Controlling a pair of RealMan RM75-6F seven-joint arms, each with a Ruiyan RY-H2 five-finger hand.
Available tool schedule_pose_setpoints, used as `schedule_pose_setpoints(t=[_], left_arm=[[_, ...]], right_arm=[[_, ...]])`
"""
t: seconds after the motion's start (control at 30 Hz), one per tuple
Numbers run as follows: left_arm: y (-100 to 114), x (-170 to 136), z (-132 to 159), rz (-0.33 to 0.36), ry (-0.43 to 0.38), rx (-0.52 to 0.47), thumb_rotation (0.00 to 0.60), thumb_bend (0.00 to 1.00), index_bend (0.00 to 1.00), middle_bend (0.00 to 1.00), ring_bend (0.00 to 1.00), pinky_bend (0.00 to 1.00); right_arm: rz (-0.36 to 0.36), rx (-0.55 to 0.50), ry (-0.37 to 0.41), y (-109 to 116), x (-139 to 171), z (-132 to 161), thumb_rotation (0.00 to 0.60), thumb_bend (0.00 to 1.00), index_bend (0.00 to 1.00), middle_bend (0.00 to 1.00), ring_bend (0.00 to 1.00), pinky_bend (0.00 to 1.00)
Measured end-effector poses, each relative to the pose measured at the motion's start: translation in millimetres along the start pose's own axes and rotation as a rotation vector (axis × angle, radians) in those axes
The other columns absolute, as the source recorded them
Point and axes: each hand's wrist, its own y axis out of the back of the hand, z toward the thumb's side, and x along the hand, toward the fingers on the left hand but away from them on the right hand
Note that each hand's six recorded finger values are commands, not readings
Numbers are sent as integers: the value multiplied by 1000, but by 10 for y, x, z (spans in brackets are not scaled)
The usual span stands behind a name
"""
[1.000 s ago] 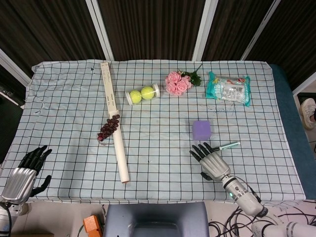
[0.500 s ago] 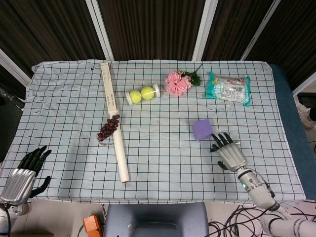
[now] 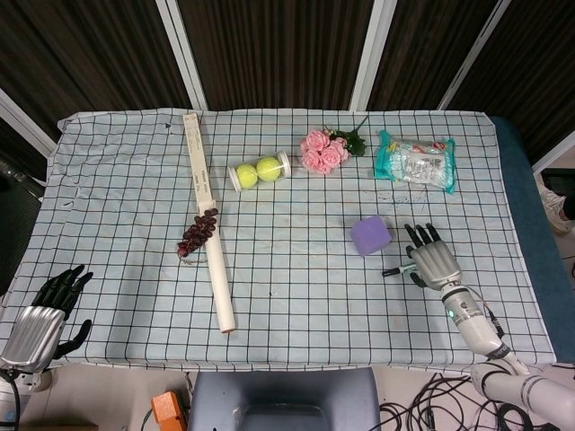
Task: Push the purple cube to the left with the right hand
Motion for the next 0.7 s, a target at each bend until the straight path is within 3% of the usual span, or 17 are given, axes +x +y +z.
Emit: schedule_pose_setpoints(t=[0.7], left_arm=[[2,3,-3,0,0,-1,600,436,0,0,0,119]], right_arm=[[-7,10,4,-50,-13,-17,600,510,678,57,0,0]])
